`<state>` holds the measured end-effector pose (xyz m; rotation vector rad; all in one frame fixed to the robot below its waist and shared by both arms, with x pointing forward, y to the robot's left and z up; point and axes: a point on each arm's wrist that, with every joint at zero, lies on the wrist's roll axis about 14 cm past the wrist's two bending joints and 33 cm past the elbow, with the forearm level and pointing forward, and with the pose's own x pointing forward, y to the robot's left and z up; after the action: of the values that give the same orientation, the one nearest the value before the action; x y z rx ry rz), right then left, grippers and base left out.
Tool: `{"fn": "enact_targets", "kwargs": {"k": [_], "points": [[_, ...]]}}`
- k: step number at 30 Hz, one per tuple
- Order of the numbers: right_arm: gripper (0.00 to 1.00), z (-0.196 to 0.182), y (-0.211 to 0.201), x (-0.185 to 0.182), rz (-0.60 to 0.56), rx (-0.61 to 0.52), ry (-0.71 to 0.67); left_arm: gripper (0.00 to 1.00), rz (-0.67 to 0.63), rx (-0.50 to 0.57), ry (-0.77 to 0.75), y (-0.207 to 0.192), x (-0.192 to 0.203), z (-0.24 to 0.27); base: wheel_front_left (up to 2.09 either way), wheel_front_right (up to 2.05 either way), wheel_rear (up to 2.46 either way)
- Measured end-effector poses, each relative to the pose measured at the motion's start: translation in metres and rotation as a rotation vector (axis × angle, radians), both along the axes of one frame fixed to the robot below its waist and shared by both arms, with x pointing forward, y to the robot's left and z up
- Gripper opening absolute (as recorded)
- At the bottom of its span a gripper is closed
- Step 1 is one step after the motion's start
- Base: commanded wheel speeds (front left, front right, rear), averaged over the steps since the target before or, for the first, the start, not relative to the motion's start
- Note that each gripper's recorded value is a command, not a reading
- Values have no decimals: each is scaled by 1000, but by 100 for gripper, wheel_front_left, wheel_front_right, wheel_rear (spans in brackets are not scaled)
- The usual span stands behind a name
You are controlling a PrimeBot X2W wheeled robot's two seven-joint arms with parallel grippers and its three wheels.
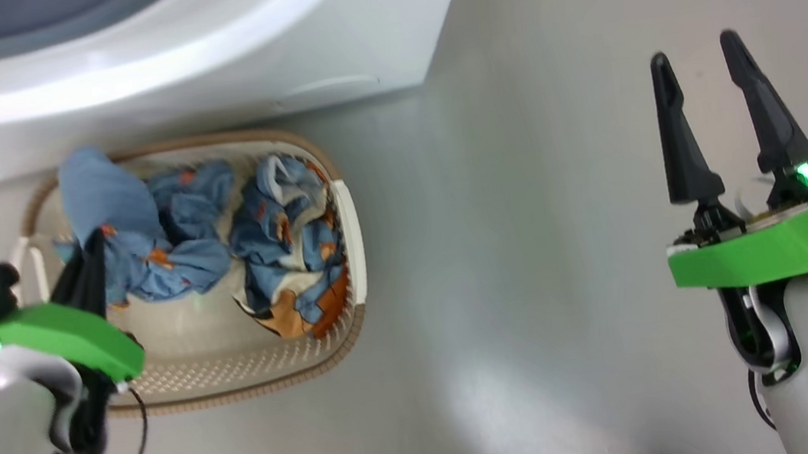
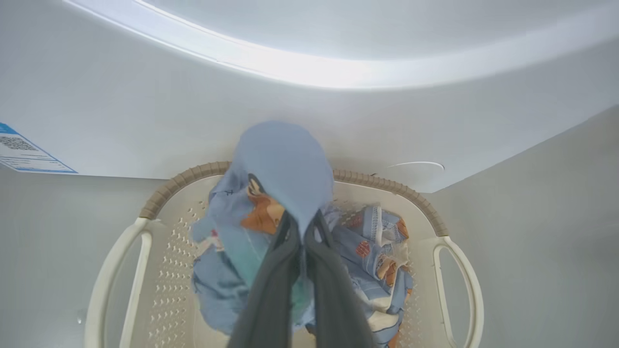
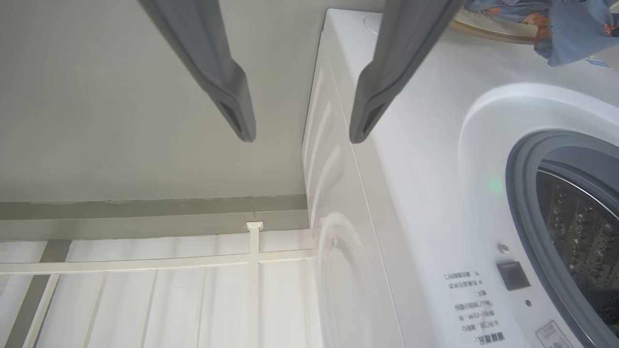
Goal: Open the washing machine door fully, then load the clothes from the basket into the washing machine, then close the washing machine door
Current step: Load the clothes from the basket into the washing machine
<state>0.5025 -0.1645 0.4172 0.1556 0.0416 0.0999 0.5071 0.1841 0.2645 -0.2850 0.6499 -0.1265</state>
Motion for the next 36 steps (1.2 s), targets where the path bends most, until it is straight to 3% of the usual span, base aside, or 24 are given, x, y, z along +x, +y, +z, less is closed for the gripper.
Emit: {"fn": "enact_targets", "kwargs": {"k": [20,36], "points": [[100,66,-10,-62,-25,33,-84,0,78,-10,-346,12,-49,131,0,0,0],[100,79,-21,-93,-47,27,-102,0,133,3,-563,27,-88,200,0,0,0]]}}
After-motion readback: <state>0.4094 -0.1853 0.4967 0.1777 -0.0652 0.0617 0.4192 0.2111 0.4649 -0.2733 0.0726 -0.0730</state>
